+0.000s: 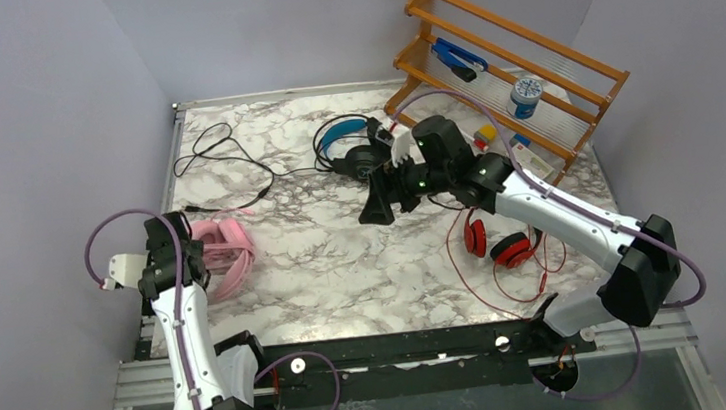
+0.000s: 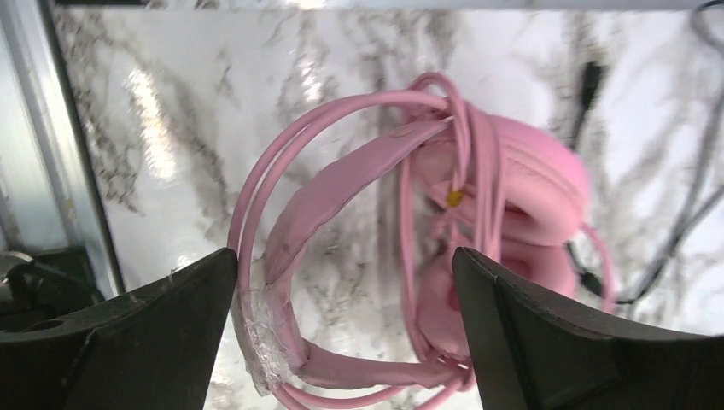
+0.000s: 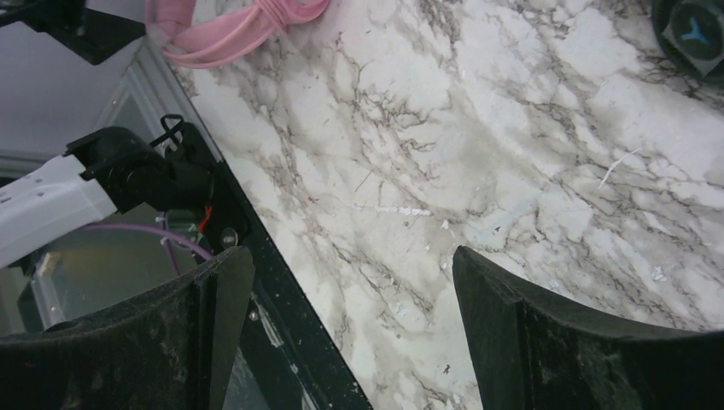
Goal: Wrap the headphones
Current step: Place the headphones at the corner of the board, then pick up the headphones from the center of the board.
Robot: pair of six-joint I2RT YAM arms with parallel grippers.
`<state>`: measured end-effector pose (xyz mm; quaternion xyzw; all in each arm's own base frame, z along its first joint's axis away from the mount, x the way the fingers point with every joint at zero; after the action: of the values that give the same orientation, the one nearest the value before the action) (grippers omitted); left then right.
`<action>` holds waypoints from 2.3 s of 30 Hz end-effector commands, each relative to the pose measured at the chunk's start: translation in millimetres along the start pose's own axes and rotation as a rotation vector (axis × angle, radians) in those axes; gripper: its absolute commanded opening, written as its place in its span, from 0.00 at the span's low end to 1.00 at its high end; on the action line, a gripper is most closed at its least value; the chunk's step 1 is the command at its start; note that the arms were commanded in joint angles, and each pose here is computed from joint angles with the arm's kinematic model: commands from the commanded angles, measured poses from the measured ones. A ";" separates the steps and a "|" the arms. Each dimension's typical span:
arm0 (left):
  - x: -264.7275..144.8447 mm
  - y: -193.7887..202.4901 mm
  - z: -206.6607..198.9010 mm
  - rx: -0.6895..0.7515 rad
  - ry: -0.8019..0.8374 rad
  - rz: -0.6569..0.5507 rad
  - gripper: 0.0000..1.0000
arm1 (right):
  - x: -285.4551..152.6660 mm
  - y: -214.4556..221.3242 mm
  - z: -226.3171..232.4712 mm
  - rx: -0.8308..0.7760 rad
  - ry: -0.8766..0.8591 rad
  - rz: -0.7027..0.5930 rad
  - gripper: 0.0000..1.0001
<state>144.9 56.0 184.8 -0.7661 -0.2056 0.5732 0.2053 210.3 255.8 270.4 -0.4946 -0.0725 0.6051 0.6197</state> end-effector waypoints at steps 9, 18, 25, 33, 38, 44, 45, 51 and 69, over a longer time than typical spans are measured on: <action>-70.5 -38.4 -82.9 0.409 0.545 -0.089 0.99 | 33.0 -79.1 -33.8 -0.048 0.248 -0.142 0.94; -47.4 -26.6 -38.9 0.285 0.249 -0.172 0.98 | 50.7 -90.8 -42.7 -0.054 0.239 -0.129 0.93; -39.6 -21.3 -21.6 0.185 0.146 -0.181 0.98 | 44.4 -68.7 -35.2 -0.023 0.141 -0.102 0.92; -46.3 -21.3 -18.1 0.161 0.223 -0.187 0.98 | 19.8 -44.7 -26.7 -0.050 0.108 -0.098 0.92; -70.3 -27.9 -61.8 0.463 0.539 -0.120 0.98 | 11.7 -51.4 -29.4 -0.083 0.182 -0.147 0.93; -116.9 -29.0 -123.0 0.652 1.043 0.004 0.98 | 21.7 -75.2 -49.1 -0.119 0.314 -0.217 0.94; -122.7 -26.7 -130.1 0.673 1.112 0.031 0.98 | 27.5 -80.0 -59.3 -0.119 0.347 -0.216 0.94; -151.8 8.0 -160.5 0.874 1.378 0.156 0.99 | 39.2 -114.9 -120.1 -0.111 0.458 -0.237 0.94; -162.3 62.8 -140.6 1.195 1.441 0.187 0.99 | 106.3 -125.8 -202.9 -0.052 0.527 -0.096 0.87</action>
<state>250.0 -99.9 313.1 -0.7322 0.3701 -0.0139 0.5716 460.3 259.5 215.0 -0.6486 0.0392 0.4081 0.6412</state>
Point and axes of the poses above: each gripper's point midway between its finger pads, its own x axis out along the fingers, its own z axis along the line the jaws close on, y = z × x, the point moved 9 cm from there along -x, back along the fingers, and after that the axes turned 2 degrees about x, right-handed, at the moved point
